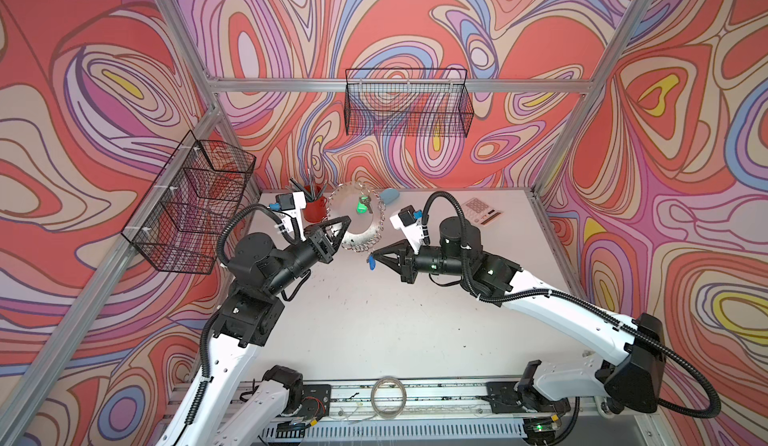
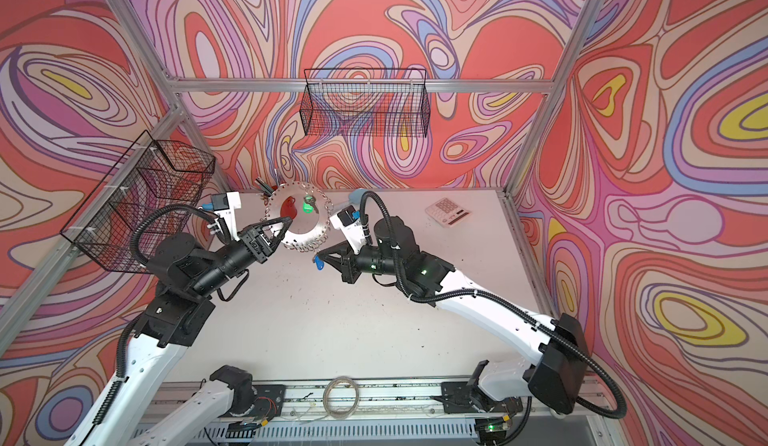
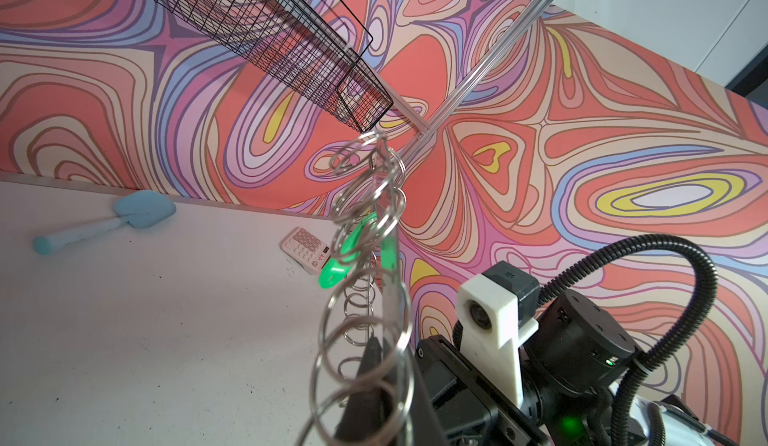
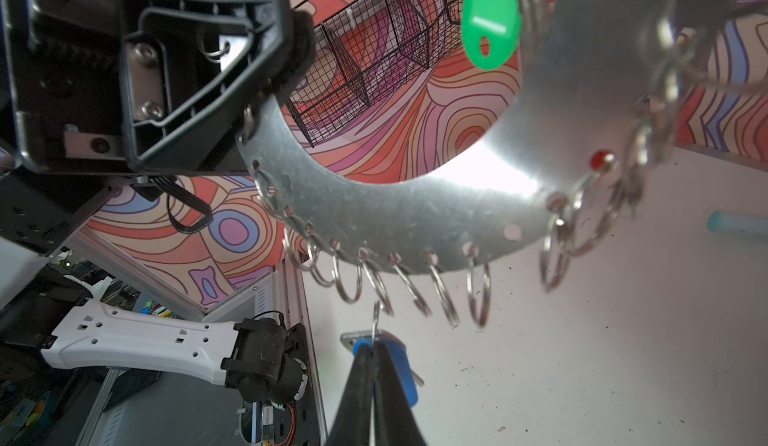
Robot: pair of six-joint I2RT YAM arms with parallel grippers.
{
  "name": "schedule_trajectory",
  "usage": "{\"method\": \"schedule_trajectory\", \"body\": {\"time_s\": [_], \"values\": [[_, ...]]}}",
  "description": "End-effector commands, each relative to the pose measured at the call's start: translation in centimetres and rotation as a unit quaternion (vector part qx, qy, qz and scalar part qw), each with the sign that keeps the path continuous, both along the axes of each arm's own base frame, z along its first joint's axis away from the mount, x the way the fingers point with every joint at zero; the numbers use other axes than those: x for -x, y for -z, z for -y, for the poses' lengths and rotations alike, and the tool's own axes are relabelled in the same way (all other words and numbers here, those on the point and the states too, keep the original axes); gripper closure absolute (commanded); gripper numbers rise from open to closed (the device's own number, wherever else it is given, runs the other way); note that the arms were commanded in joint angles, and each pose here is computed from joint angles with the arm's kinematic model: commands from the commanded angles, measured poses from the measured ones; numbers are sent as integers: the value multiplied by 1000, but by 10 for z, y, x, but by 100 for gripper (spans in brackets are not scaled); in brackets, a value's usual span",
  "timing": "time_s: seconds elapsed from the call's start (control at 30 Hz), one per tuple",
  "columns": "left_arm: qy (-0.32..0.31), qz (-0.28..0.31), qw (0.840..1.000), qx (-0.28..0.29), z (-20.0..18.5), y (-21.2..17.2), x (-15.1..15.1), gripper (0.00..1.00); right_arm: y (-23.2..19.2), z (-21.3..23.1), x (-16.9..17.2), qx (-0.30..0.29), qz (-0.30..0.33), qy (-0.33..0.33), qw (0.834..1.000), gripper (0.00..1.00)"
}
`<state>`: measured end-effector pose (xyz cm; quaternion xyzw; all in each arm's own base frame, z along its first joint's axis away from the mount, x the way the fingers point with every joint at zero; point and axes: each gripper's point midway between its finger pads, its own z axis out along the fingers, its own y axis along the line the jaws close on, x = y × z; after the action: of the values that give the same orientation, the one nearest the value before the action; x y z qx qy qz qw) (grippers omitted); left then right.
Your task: Put the keys on the keyring
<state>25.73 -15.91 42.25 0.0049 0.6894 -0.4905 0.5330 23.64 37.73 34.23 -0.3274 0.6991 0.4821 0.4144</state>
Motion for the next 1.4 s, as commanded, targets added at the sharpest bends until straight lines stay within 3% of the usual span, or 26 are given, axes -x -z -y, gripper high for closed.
{"method": "schedule_trajectory", "body": {"time_s": [0.0, 0.43, 1.37], "values": [[9, 33, 999, 13, 1, -15, 7, 100, -20, 7, -2, -25, 14, 7, 1000, 100], [10, 31, 999, 13, 1, -14, 8, 100, -26, 9, 0, -34, 19, 1, 999, 100], [7, 37, 999, 24, 0, -19, 8, 100, 3, 10, -8, -36, -27, -6, 999, 100]]}}
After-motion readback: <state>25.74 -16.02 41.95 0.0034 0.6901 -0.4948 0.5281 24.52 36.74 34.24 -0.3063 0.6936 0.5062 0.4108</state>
